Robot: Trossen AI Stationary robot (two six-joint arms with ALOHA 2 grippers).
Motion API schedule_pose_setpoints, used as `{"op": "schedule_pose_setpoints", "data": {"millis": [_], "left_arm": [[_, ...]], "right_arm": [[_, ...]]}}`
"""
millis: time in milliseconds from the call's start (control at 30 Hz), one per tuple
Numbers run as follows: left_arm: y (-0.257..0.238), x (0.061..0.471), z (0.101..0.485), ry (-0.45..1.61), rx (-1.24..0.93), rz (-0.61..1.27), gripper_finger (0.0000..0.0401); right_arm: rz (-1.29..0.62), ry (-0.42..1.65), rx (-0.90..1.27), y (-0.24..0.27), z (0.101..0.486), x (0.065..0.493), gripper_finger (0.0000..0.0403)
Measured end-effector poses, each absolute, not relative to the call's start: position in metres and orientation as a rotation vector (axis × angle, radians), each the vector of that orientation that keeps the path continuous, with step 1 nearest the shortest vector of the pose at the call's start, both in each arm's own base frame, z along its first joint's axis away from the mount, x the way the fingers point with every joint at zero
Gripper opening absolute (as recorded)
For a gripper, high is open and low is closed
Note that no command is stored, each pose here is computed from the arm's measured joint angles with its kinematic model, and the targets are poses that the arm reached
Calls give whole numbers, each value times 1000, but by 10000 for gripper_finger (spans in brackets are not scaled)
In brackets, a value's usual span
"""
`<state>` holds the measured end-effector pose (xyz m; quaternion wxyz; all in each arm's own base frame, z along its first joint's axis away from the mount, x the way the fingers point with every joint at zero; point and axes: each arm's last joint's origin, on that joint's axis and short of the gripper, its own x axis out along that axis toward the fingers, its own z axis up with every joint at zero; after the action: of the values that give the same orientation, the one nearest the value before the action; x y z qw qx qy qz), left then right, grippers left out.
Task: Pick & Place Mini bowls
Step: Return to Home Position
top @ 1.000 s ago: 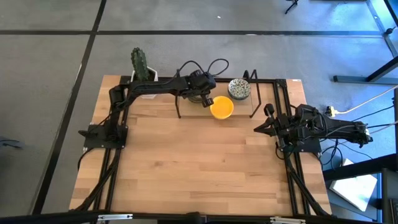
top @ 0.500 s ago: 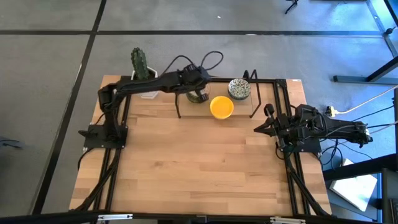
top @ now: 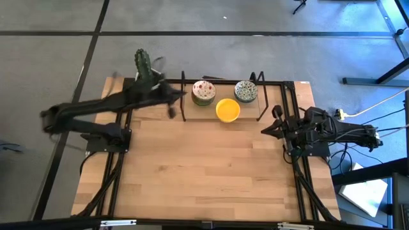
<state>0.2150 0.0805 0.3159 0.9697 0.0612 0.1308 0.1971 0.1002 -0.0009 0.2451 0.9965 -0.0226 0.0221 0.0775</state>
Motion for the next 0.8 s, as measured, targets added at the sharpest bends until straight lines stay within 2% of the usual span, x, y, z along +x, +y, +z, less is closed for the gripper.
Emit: {"op": "schedule_pose_setpoints", "data": {"millis": [133, 300, 433, 633, 800], "left_arm": [[57, 158, 307, 13, 106, 329, 1], [39, 115, 295, -56, 140, 271, 2], [28, 91, 284, -126, 187, 199, 1], [22, 73, 256, -198, 231, 204, 1], [17, 76, 230, -205, 329, 16, 2]], "right_arm": [[126, -42, -102, -1, 252, 92, 4], [95, -172, -124, -1, 254, 80, 3], [64, -199, -95, -1, 239, 75, 2], [35, -193, -81, -3, 219, 86, 2], [3, -200, -88, -4, 220, 85, 1]]}}
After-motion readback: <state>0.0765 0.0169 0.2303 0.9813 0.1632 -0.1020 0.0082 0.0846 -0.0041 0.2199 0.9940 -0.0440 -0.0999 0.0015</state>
